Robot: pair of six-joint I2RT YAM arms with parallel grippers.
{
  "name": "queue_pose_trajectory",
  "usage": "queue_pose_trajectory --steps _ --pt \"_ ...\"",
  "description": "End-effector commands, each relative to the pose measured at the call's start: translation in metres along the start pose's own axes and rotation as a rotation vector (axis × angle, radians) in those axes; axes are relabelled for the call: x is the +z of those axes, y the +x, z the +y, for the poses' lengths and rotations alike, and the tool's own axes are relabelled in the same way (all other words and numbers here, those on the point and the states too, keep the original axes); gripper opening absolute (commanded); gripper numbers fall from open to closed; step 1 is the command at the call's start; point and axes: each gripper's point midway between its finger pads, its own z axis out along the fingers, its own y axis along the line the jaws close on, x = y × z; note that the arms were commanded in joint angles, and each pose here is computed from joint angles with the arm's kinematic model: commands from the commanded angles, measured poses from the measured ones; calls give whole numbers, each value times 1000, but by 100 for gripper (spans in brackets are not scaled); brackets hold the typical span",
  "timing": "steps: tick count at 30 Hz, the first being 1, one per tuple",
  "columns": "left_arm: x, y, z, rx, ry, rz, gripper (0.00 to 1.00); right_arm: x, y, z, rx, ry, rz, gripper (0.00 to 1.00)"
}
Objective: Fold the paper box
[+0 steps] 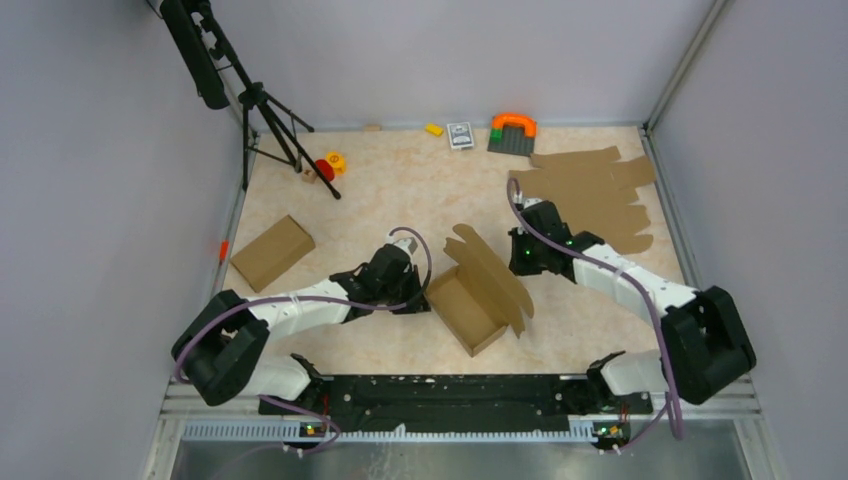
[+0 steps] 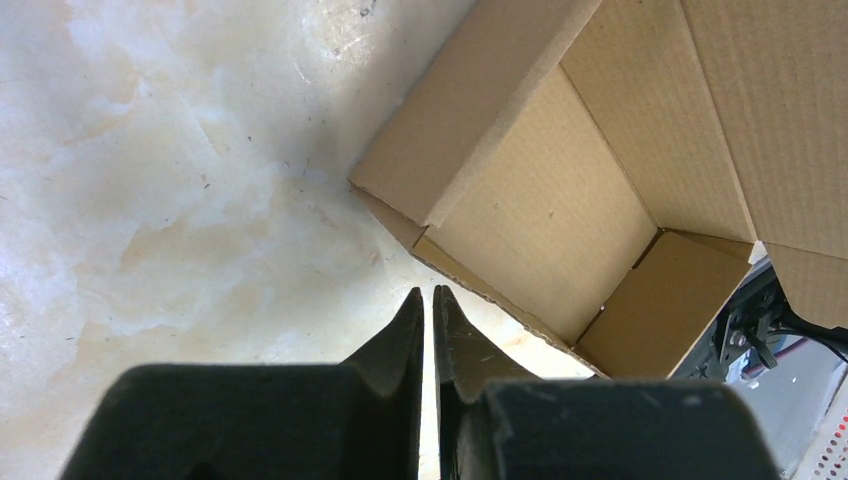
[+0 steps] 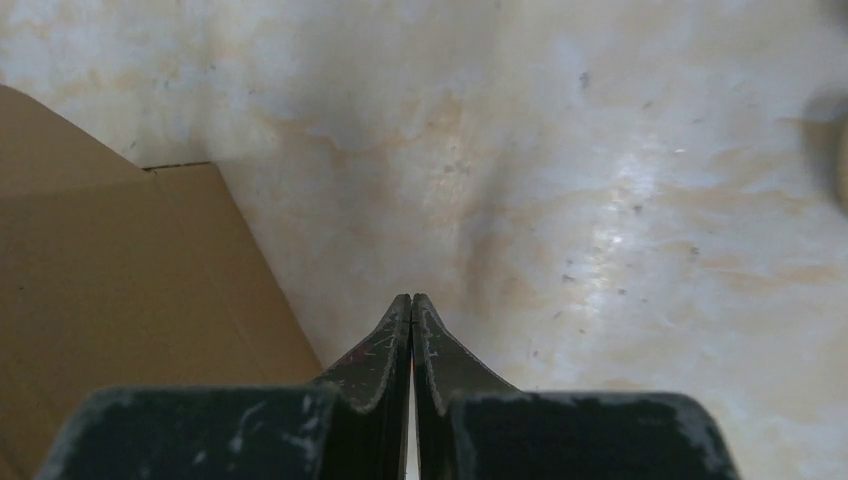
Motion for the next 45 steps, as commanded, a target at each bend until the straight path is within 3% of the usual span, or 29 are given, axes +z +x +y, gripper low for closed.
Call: queue_pose_trajectory --steps 1,7,18,38,45 --pt "1 -15 -13 31 33 -33 6 18 -13 42 -2 -238 -20 0" --pt "4 -15 -20 47 67 -22 6 46 14 68 22 -395 112 0" --pt "12 -17 -27 58 83 5 6 55 36 110 -48 -447 170 0" --pt "20 -21 -31 65 81 18 6 52 43 119 -124 -372 187 0" --pt "17 -23 -29 70 67 10 5 55 45 102 -119 -287 189 0"
